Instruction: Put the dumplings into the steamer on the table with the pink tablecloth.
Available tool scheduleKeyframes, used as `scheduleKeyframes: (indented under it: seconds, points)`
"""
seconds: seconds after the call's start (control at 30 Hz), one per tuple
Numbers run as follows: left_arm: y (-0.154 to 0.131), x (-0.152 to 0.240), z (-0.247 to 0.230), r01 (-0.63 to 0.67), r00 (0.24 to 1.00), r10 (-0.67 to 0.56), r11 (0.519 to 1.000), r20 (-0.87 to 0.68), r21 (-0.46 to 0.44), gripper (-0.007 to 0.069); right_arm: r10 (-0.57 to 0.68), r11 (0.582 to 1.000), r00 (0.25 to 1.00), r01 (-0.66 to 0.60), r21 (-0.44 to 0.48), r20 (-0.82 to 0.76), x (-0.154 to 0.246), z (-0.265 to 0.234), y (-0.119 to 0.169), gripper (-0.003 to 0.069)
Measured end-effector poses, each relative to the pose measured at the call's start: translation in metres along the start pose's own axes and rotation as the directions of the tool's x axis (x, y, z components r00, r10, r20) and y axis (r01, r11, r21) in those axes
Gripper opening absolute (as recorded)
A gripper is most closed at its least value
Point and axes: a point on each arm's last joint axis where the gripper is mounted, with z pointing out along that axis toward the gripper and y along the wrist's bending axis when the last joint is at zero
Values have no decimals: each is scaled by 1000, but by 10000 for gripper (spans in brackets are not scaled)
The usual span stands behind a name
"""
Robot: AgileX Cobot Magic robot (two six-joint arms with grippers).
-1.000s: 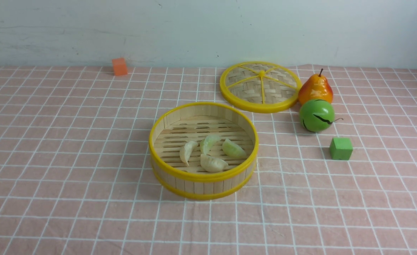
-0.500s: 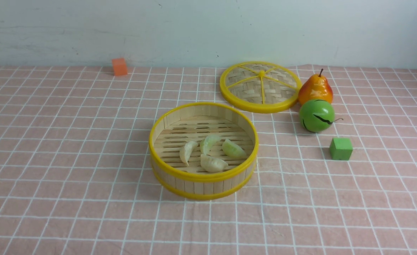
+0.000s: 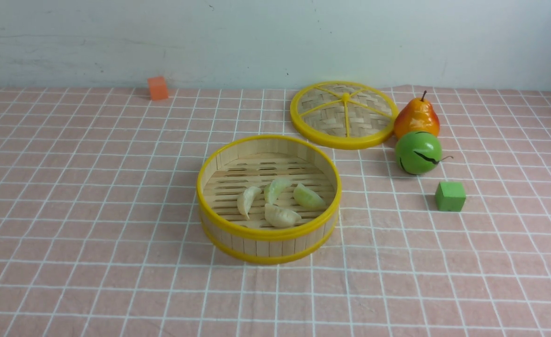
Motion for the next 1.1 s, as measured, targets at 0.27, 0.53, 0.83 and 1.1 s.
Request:
scheduleKeyframes:
  seconds: [0.27,0.53,0.83,1.1]
  points:
    - [0,0,0,0,1000,0,1000,0,0,-14,0,1000,1000,0,0,-1,0,0,0,74]
    - [0,0,0,0,1000,0,1000,0,0,-14,0,1000,1000,0,0,-1,0,0,0,85]
    - [0,0,0,0,1000,0,1000,0,0,-14,0,1000,1000,0,0,-1,0,0,0,99]
    - [0,0,0,0,1000,0,1000,0,0,-14,0,1000,1000,0,0,-1,0,0,0,111]
